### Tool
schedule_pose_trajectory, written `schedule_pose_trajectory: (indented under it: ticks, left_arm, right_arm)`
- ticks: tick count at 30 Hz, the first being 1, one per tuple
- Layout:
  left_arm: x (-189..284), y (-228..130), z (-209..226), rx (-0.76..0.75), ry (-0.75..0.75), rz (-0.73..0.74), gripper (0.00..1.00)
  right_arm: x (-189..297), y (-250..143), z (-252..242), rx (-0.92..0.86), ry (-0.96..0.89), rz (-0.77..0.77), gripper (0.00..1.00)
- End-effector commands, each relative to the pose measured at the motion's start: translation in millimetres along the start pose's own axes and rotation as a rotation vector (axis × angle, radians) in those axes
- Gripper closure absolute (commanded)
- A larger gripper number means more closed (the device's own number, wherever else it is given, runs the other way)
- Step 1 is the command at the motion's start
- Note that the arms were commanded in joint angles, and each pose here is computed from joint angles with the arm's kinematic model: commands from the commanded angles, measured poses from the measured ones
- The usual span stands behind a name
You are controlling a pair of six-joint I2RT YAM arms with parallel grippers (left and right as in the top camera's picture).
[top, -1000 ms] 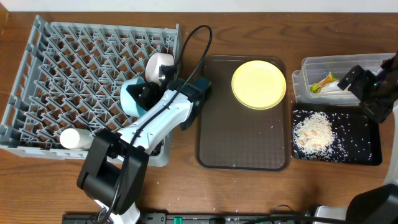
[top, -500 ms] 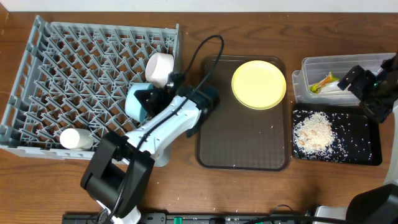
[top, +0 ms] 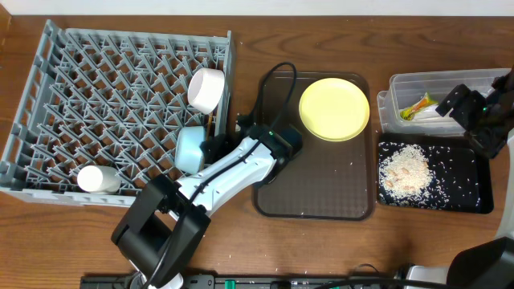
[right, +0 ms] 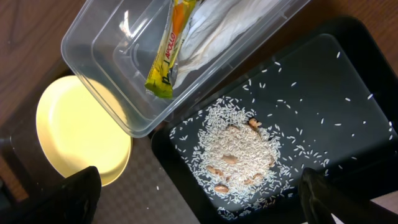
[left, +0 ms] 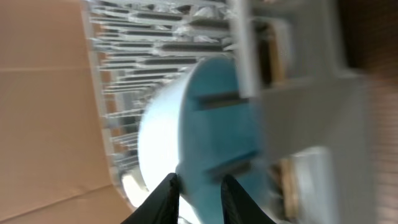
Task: Sort waste into correct bins and load items into the dishwasher
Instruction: 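Move the left gripper to the yellow plate and grip its edge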
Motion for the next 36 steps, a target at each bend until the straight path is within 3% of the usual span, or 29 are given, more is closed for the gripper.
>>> schedule_pose_trajectory:
  ticks: [1, 3, 6, 15, 19, 27, 36]
  left_arm:
    - [6, -3, -30, 0.083, -0.228, 0.056, 0.75]
    - [14, 5, -37, 0.128, -0.329, 0.045, 0.75]
    - [38, 24, -42, 0.209, -0.511, -0.001, 0.67]
    - [109, 105, -25, 0.469, -0.943, -0.337, 0.46]
    - [116, 133, -30, 0.520, -1.142, -0.391, 0.39]
    - [77, 170, -44, 0.662, -1.361, -0.314, 0.38]
    - [36, 178, -98, 0.621, -1.354, -0.233, 0.38]
  right_arm:
    - [5, 1, 2, -0.002, 0.008, -0.014, 0.01]
    - [5, 1, 2, -0.002, 0.008, -0.014, 0.01]
    - [5, 1, 2, -0.002, 0.008, -0.014, 0.01]
    - [5, 1, 2, -0.002, 0.008, -0.014, 0.01]
    - [5, 1, 2, -0.002, 0.008, -0.014, 0.01]
    - [5, 1, 2, -0.002, 0.008, -0.014, 0.01]
    - [5, 1, 2, -0.002, 0.008, -0.014, 0.01]
Point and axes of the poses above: each gripper's point midway between its finger pads, its own x axis back along the fingers, its own z axis along the line the jaws close on, y = z × x, the point moved 4 cm from there along x, back along the fingers, and after that the axes turned 4 degrees about -x, right-handed, at the moved point
